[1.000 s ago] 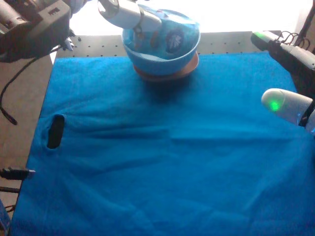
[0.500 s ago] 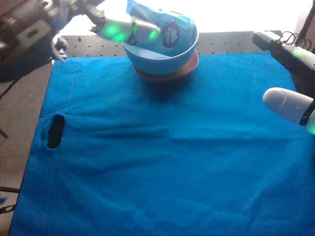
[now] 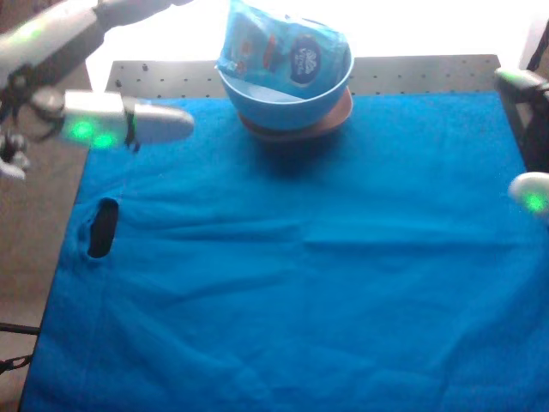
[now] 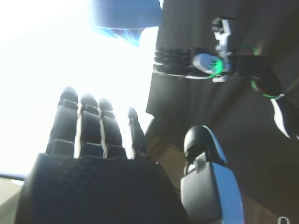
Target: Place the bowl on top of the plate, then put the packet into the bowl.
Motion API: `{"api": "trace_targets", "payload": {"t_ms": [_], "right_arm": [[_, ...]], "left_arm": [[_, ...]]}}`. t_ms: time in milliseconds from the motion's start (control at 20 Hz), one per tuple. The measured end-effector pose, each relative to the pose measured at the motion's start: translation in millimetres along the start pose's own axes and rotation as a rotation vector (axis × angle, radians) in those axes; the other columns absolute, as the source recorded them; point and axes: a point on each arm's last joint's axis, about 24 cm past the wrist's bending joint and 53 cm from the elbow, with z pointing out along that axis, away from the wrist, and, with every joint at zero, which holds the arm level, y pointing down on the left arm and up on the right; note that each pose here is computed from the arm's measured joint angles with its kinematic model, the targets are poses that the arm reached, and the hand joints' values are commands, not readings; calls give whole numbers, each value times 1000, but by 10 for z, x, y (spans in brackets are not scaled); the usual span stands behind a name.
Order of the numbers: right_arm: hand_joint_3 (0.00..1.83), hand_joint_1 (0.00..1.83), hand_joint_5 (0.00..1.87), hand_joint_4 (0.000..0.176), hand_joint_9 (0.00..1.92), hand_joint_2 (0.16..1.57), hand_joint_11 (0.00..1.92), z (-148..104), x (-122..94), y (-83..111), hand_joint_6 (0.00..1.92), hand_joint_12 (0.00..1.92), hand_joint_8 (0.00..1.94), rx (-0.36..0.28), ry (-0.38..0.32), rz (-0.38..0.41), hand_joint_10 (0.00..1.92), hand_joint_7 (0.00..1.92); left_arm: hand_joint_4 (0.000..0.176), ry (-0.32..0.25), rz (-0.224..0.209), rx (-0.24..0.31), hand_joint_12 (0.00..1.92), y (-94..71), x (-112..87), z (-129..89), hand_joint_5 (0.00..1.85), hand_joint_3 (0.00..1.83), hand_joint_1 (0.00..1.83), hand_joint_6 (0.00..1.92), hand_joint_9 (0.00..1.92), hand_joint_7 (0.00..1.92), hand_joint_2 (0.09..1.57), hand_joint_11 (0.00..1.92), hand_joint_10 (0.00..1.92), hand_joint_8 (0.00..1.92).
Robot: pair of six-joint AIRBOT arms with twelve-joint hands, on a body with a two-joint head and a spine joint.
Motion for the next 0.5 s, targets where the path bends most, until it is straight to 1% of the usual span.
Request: {"api": "trace_targets", "payload": {"t_ms": [50, 100, 150, 200, 250, 300, 350, 400, 450, 500], "right_arm": [[5, 125, 0, 176, 0, 1203, 0, -84, -139, 38, 0, 0, 0, -1, -36, -14, 0, 0], [1, 151, 0, 176, 0, 1196, 0, -111, -198, 58, 0, 0, 0, -4, -53, -20, 0, 0], [0, 157, 0, 176, 0, 1187, 0, -146, -321, 81, 0, 0, 0, -4, -98, -24, 0, 0], [0, 128, 0, 176, 0, 1189, 0, -150, -331, 96, 0, 0, 0, -8, -105, -22, 0, 0], [0, 113, 0, 176, 0, 1175, 0, -163, -289, 125, 0, 0, 0, -16, -91, -18, 0, 0], [0, 115, 0, 176, 0, 1179, 0, -172, -208, 153, 0, 0, 0, -23, -67, -10, 0, 0], [0, 121, 0, 176, 0, 1166, 0, -193, -131, 160, 0, 0, 0, -22, -44, -3, 0, 0], [0, 121, 0, 176, 0, 1166, 0, -198, -126, 160, 0, 0, 0, -21, -43, -2, 0, 0], [0, 122, 0, 176, 0, 1166, 0, -225, -133, 139, 0, 0, 0, -10, -48, -1, 0, 0], [0, 123, 0, 176, 0, 1166, 0, -241, -156, 121, 0, 0, 0, -1, -58, 0, 0, 0]], "left_arm": [[115, 14, -8, 1, 0, -18, 69, -192, 193, 0, 764, 6, 0, 95, 897, 0, 0, 4], [103, 20, -9, -4, 0, -6, 91, -274, 203, 0, 738, 9, 0, 101, 889, 0, 0, 6], [115, 17, -16, -42, 0, 60, 110, -484, 200, 0, 723, 7, 0, 89, 878, 0, 0, 0], [119, 0, -25, -57, 0, 91, 82, -586, 185, 0, 799, 1, 0, 66, 873, 0, 0, 0], [137, -28, -39, -69, 0, 115, 45, -714, 149, 0, 802, 0, 0, 59, 856, 0, 0, 0], [127, -62, -58, -83, 0, 135, 13, -865, 130, 0, 828, 0, 0, 54, 871, 0, 0, 0], [129, -90, -80, -102, 0, 154, 25, -1047, 132, 0, 828, 2, 0, 58, 860, 0, 0, 2], [129, -92, -82, -108, 0, 166, 34, -1077, 132, 0, 828, 2, 0, 58, 860, 0, 0, 2], [117, -113, -103, -116, 5, 149, 69, -1225, 113, 0, 745, 0, 17, 51, 868, 11, 7, 0], [115, -123, -110, -117, 6, 132, 79, -1298, 108, 0, 727, 0, 21, 49, 869, 14, 7, 0]]}}
